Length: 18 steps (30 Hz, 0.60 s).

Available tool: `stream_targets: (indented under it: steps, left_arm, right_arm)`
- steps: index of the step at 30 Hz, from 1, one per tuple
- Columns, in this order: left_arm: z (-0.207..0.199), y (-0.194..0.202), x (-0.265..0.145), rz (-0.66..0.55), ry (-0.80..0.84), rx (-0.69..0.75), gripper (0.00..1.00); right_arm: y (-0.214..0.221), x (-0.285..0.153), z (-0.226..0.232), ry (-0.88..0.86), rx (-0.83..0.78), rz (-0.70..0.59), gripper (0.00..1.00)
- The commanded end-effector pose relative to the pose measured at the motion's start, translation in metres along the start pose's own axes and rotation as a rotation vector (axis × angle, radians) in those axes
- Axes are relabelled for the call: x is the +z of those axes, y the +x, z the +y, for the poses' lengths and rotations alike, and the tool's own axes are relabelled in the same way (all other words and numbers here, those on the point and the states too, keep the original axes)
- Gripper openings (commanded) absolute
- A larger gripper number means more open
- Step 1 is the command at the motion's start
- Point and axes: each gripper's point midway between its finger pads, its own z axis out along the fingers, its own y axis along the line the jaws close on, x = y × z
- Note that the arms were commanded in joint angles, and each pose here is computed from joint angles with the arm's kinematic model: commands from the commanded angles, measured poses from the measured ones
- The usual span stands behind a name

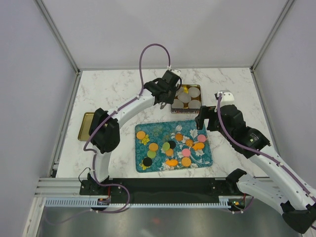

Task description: Pack the cookies

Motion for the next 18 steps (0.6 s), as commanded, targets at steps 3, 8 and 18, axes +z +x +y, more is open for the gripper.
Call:
stream_targets:
  steps: [3, 8, 18]
  left_arm:
    - [0.0, -0.022, 0.0035, -0.052, 0.012, 0.025, 0.42]
    - [-0.001, -0.0175, 0.0076, -0.041, 0.011, 0.028, 0.44]
    - [-0.0014, -0.0236, 0.0038, -0.056, 0.018, 0.019, 0.56]
  right_arm:
    - [-0.0149, -0.0086, 0.0034, -0.015, 0.021, -0.047, 0.98]
    - [-0.015, -0.0095, 0.0033, -0.017, 0.018, -0.048, 0.98]
    - [-0.017, -0.0097, 0.0046, -0.021, 0.017, -0.051, 0.98]
